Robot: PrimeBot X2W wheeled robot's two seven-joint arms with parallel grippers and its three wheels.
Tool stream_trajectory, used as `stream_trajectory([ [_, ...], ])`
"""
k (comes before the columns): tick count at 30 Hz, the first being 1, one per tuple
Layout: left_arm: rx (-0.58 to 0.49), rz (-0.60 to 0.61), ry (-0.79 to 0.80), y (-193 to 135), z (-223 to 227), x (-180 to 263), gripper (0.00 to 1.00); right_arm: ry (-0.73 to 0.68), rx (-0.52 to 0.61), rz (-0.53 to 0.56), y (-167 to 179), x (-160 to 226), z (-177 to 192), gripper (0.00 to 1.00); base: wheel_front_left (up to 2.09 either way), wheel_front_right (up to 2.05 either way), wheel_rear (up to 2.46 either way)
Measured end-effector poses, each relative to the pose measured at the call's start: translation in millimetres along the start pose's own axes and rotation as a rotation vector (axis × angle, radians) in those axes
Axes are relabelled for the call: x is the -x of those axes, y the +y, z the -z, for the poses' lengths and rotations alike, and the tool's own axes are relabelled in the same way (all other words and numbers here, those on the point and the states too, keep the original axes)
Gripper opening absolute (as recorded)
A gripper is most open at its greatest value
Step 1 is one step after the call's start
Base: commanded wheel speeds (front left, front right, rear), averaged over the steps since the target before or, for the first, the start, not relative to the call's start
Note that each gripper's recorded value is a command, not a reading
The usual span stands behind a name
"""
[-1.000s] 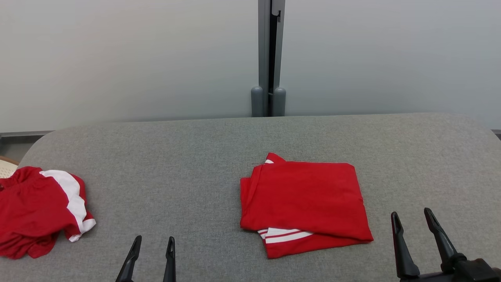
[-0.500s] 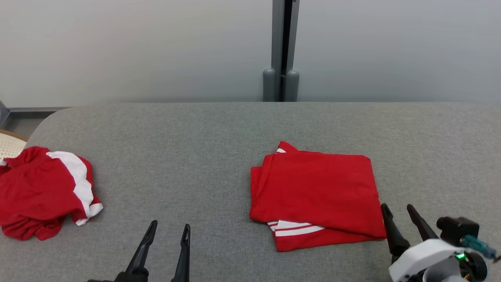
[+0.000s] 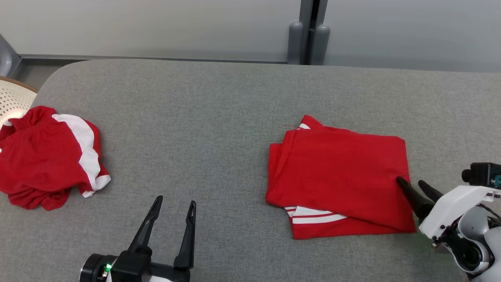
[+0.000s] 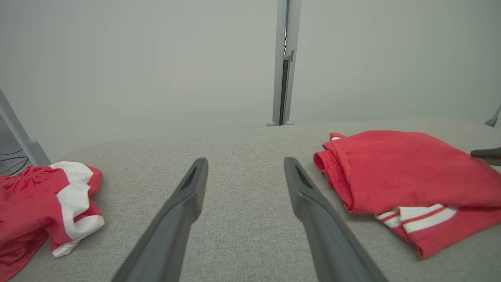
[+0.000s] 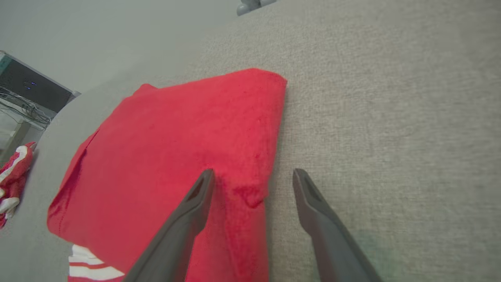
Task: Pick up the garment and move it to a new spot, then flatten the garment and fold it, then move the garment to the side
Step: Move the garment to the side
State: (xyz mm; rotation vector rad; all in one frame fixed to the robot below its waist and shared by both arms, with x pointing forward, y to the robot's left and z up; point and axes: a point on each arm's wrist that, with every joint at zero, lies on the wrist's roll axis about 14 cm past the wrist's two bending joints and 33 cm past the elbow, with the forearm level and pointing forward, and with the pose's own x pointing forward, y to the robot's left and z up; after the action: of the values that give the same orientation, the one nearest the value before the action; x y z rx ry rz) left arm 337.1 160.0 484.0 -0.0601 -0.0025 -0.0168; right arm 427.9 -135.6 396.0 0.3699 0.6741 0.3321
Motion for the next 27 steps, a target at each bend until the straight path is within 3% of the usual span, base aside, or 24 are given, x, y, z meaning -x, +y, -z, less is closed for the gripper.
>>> stream_trajectory([
  [1,-0.001,-0.002,0.004,0.9,1.2,-1.3,1.0,0.026,-0.012,-0.014,3.4,-2.3,5.2,1.0,0.0,0.0,0.0],
  [2,-0.001,-0.003,0.007,1.2,2.1,-2.5,1.0,0.049,-0.019,-0.024,5.6,-3.7,9.4,0.9,0.0,0.0,0.0],
  [3,0.001,-0.003,0.012,0.9,3.6,-3.3,1.0,0.071,-0.022,-0.032,6.7,-4.5,13.1,0.63,0.0,0.0,0.0],
  [4,0.002,-0.002,0.015,0.6,4.7,-4.3,1.0,0.089,-0.027,-0.036,6.7,-5.0,16.5,0.45,0.0,0.0,0.0],
  [5,0.001,0.002,0.016,-0.2,5.0,-6.1,1.0,0.104,-0.027,-0.037,5.9,-5.4,19.4,0.45,0.0,0.0,0.0],
  [6,0.001,0.005,0.013,-0.8,4.6,-8.5,1.0,0.117,-0.024,-0.037,4.8,-5.6,21.8,0.25,0.0,0.0,0.0],
  [7,0.0,0.008,0.011,-1.6,4.0,-10.7,1.0,0.124,-0.024,-0.039,4.4,-6.2,23.2,0.0,0.0,0.0,0.0],
  [17,-0.002,0.048,0.017,-10.3,7.9,-24.6,1.0,-0.016,0.091,0.013,-23.1,-0.7,-18.1,0.0,0.0,0.0,0.0],
  [27,0.01,0.205,-0.018,-47.7,10.7,-77.0,1.0,-0.151,0.28,0.284,-126.3,21.9,-87.5,0.0,0.0,0.0,0.0],
])
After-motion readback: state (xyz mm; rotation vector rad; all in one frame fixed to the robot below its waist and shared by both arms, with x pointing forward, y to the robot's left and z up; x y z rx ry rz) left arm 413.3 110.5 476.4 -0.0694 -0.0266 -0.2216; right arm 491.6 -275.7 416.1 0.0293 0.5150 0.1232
